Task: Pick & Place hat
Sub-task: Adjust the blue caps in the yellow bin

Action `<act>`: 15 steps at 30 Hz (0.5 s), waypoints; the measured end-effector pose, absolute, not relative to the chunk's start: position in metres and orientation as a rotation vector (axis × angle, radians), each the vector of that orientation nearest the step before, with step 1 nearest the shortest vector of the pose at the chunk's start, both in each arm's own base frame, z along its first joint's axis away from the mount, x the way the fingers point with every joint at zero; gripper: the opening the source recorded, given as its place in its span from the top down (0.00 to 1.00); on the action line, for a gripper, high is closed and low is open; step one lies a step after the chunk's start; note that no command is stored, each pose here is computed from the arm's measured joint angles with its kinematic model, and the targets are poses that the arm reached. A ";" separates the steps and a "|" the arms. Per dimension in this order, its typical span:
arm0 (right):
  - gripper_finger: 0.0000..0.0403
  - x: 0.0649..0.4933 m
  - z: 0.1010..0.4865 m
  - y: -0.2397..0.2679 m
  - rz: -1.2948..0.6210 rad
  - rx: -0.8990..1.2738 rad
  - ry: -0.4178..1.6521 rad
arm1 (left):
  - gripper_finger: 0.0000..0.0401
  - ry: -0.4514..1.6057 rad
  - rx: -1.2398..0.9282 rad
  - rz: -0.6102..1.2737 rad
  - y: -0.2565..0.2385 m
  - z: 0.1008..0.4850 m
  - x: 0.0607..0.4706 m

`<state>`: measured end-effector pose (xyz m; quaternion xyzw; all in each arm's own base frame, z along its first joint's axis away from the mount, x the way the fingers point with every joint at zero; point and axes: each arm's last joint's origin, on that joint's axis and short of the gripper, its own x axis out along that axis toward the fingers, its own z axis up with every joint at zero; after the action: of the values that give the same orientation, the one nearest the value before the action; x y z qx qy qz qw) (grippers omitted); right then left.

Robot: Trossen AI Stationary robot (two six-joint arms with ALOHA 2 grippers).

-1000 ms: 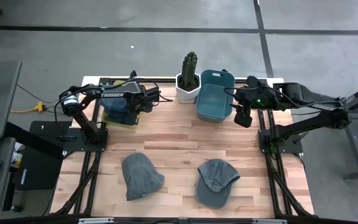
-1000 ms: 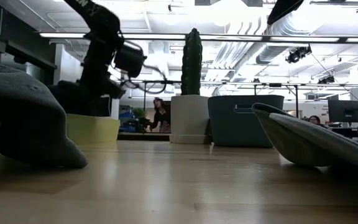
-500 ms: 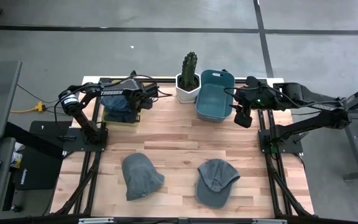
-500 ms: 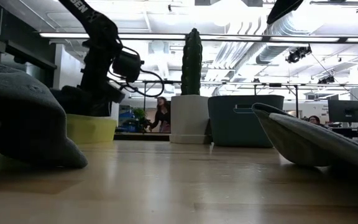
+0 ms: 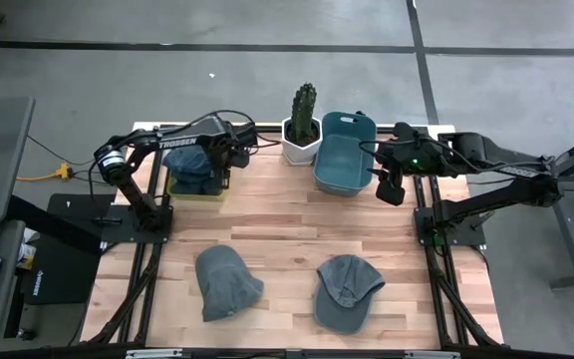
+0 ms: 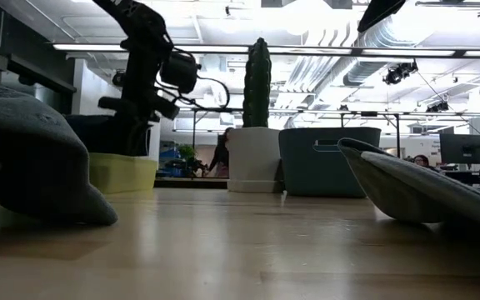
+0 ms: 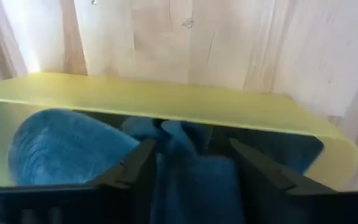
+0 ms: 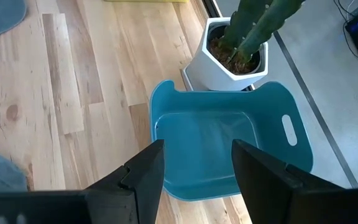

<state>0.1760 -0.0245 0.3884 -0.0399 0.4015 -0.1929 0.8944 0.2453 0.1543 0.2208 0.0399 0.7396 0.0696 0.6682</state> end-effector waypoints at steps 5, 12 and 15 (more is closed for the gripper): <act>0.55 0.176 0.388 -0.024 -0.395 -0.086 0.834 | 0.46 1.669 0.074 0.140 0.155 0.238 0.247; 0.55 0.176 0.388 -0.024 -0.394 -0.087 0.834 | 0.43 1.645 0.043 0.187 0.157 0.262 0.251; 0.55 0.176 0.388 -0.024 -0.393 -0.100 0.837 | 0.45 1.600 0.010 0.255 0.159 0.275 0.254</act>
<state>0.1760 -0.0245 0.3884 -0.0480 0.4034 -0.1893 0.8939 0.2542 0.1590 0.2747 0.0043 0.7152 0.1141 0.6895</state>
